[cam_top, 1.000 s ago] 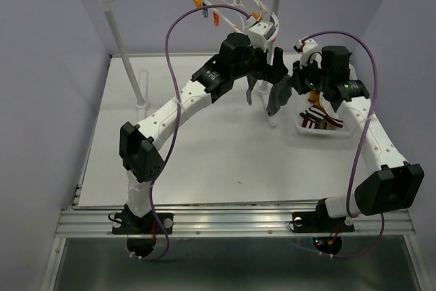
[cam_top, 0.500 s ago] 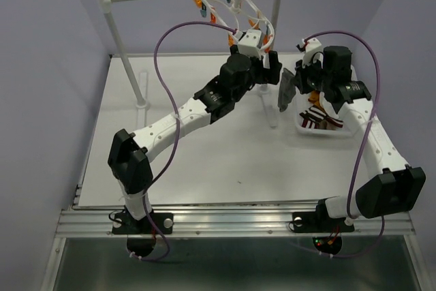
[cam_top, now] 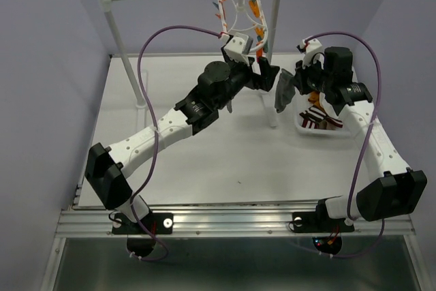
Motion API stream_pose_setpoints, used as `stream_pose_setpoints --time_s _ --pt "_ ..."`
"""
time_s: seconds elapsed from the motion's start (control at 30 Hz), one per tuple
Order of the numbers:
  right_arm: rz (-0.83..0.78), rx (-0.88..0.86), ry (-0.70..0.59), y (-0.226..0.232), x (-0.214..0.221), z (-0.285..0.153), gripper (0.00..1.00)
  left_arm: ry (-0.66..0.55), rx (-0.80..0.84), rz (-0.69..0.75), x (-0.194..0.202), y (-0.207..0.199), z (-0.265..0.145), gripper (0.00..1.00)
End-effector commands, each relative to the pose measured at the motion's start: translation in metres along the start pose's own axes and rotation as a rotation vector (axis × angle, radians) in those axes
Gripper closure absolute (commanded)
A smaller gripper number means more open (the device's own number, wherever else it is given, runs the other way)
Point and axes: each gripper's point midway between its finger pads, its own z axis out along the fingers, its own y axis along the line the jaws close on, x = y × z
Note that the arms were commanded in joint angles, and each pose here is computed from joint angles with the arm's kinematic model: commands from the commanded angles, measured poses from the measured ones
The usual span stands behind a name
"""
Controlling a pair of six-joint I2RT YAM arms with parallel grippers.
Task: Clip the socks to the hanger
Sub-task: Pick up the sock from the bin.
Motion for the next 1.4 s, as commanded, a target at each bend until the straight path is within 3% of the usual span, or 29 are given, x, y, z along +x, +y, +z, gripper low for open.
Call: stream_pose_setpoints --time_s 0.0,0.3,0.5,0.9,1.37 --pt "-0.018 -0.003 -0.082 0.001 -0.022 -0.006 0.99 -0.087 0.136 -0.015 -0.038 -0.030 -0.008 0.01" --pt "-0.010 0.003 -0.090 0.001 -0.023 -0.009 0.99 -0.050 -0.059 -0.048 -0.036 0.019 0.011 0.01" --pt "-0.019 0.002 -0.098 0.002 -0.025 -0.011 0.99 -0.034 -0.141 -0.012 -0.033 0.056 -0.006 0.04" --pt "-0.011 -0.019 -0.088 0.004 -0.022 -0.006 0.99 -0.058 -0.129 0.066 -0.056 0.074 0.001 0.04" --pt "-0.007 -0.026 -0.095 0.006 -0.024 -0.008 0.99 -0.029 0.000 0.069 -0.055 0.051 -0.012 0.04"
